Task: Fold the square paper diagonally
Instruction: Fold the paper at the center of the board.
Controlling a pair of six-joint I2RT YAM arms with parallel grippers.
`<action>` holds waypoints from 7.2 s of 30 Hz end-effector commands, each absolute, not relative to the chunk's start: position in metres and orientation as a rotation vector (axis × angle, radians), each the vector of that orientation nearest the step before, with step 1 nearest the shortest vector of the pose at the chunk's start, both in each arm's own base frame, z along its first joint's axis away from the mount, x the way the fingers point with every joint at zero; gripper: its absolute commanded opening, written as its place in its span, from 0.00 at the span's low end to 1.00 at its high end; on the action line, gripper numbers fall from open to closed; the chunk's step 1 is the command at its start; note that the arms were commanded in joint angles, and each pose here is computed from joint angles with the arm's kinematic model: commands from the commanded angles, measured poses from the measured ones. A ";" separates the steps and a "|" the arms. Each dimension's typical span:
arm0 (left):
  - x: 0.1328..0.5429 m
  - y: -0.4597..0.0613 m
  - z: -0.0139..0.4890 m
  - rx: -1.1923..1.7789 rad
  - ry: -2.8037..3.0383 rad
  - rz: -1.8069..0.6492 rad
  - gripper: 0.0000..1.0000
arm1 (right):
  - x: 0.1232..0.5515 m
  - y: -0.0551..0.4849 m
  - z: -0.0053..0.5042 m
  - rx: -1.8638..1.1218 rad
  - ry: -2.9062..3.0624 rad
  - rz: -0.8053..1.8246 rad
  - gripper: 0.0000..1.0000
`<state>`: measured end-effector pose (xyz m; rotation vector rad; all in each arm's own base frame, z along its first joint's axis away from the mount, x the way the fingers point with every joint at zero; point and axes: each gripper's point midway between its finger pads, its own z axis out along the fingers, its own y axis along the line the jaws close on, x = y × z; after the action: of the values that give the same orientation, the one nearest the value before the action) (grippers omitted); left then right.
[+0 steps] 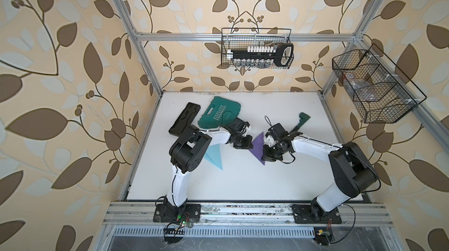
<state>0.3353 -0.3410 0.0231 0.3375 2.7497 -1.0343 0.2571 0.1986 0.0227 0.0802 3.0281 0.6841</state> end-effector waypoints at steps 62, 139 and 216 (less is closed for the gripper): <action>0.303 -0.315 0.004 0.402 2.847 -0.879 0.00 | 0.311 0.195 0.013 0.146 3.004 0.681 0.00; 0.339 -0.405 0.006 0.359 2.659 -1.092 0.00 | 0.258 0.181 -0.001 0.094 3.082 0.727 0.00; 0.271 -0.367 0.147 0.517 2.440 -1.005 0.02 | 0.351 0.148 0.077 0.046 2.713 0.829 0.00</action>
<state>0.2750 -0.3523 0.1382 0.5032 2.4412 -0.9472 0.3495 0.1370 0.0751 0.0675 2.6914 0.7841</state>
